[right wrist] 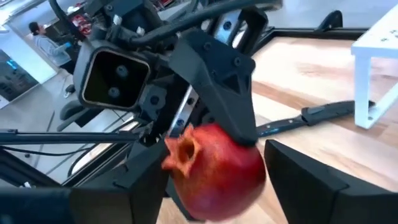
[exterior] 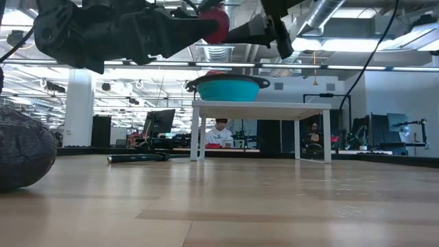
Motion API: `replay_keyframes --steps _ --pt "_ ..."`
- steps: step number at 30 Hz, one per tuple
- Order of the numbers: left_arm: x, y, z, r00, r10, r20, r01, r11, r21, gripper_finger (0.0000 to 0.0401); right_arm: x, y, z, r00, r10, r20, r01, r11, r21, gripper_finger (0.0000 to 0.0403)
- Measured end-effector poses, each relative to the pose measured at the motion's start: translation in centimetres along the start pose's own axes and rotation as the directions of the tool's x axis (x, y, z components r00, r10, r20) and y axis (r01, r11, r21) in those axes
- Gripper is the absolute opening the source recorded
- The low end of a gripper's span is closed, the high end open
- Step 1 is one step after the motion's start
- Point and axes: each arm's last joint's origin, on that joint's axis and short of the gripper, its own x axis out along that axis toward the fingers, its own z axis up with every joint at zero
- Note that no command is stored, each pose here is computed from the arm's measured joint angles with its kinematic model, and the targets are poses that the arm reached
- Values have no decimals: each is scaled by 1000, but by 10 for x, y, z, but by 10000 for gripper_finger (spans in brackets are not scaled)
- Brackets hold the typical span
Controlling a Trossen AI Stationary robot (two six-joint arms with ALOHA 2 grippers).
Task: Pick & Place Fruit
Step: Put the red pomegranate into the blue strainer bowl on the shelf
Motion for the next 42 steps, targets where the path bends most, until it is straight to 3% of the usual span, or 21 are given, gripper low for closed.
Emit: replay_keyframes --steps 5,9,14,18,23,26,29,34,38,42 --pt "0 0 0 1000 -1 0 1 1000 -12 223 1 0 1 1000 4 0 -4 1000 -25 201" --pt "0 0 0 1000 -4 5 4 1000 -16 251 1 0 -1 999 19 -26 -19 999 -30 166" --pt "0 0 0 1000 -5 3 5 999 -36 306 -2 -2 -7 998 -2 -69 1 1000 -9 175" --pt "-2 5 7 999 34 -12 -34 995 -92 342 -9 -10 -21 983 -88 -163 92 995 22 185" --pt "-15 5 3 983 43 -179 -62 992 -106 366 -22 -26 -37 930 -250 -268 264 965 15 174" --pt "-30 2 -2 966 56 -254 -108 974 -198 368 -20 -35 -36 910 -308 -278 315 949 -21 174" --pt "-44 -4 -8 957 42 -286 -131 945 -300 365 -8 -46 -11 912 -322 -254 313 947 -77 179" --pt "-61 -14 -20 942 6 -334 -159 887 -432 351 26 -78 68 960 -242 -142 222 965 -142 181" --pt "-68 -17 -24 936 -7 -353 -173 861 -478 340 34 -109 141 995 -93 28 95 991 -96 179" --pt "-69 -18 -25 935 -10 -356 -175 858 -483 332 28 -147 185 981 -132 144 140 989 -50 185"
